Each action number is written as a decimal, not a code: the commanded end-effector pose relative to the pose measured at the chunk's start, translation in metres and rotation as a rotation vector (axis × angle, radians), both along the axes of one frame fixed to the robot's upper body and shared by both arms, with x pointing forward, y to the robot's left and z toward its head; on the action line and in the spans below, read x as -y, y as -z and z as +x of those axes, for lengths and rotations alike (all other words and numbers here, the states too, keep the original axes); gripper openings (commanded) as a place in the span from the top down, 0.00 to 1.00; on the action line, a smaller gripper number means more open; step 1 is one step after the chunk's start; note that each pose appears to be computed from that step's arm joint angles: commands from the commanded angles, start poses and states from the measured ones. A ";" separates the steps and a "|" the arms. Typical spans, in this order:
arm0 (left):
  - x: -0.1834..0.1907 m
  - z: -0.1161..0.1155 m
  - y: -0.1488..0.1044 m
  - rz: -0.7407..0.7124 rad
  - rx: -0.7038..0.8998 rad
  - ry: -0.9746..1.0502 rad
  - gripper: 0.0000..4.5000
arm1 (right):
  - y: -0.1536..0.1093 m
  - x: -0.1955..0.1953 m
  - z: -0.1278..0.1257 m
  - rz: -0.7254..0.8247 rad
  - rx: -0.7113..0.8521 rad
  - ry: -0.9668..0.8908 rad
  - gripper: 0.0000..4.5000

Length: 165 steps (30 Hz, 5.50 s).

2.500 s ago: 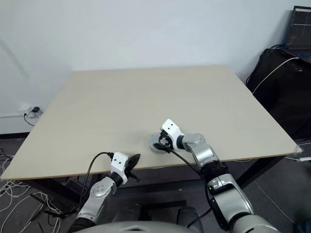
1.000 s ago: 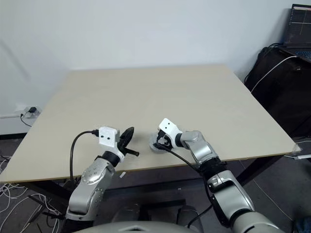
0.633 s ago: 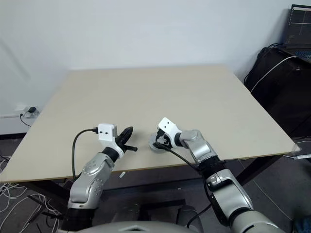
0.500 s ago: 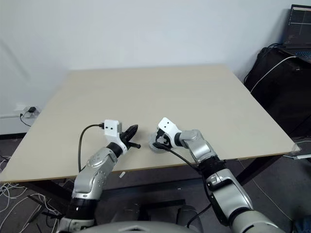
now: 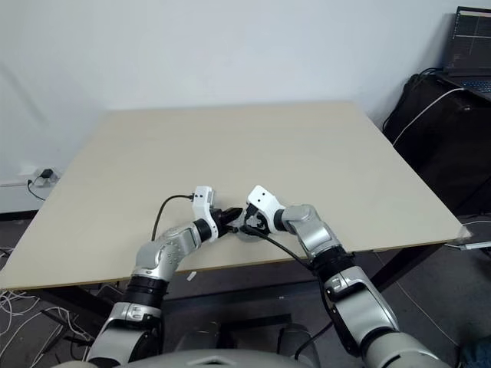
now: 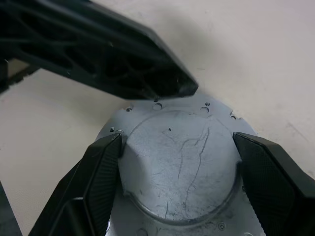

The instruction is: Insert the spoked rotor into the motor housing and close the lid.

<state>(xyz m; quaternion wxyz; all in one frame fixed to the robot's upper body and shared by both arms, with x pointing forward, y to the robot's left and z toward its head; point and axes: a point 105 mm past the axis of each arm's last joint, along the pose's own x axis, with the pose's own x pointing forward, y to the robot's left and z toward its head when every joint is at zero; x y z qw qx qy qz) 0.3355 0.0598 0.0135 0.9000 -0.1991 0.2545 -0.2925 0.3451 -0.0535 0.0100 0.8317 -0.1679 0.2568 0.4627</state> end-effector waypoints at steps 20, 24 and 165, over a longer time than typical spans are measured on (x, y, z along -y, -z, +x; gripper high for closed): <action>0.005 -0.004 0.008 0.072 -0.109 0.002 1.00 | 0.013 0.009 -0.003 -0.071 -0.023 0.024 0.27; 0.009 -0.005 0.007 0.058 -0.110 0.017 1.00 | 0.020 0.020 -0.002 -0.128 -0.048 0.070 0.27; -0.022 -0.099 -0.051 -1.107 -0.173 -0.434 0.58 | -0.080 -0.014 -0.043 1.293 -0.880 0.422 0.54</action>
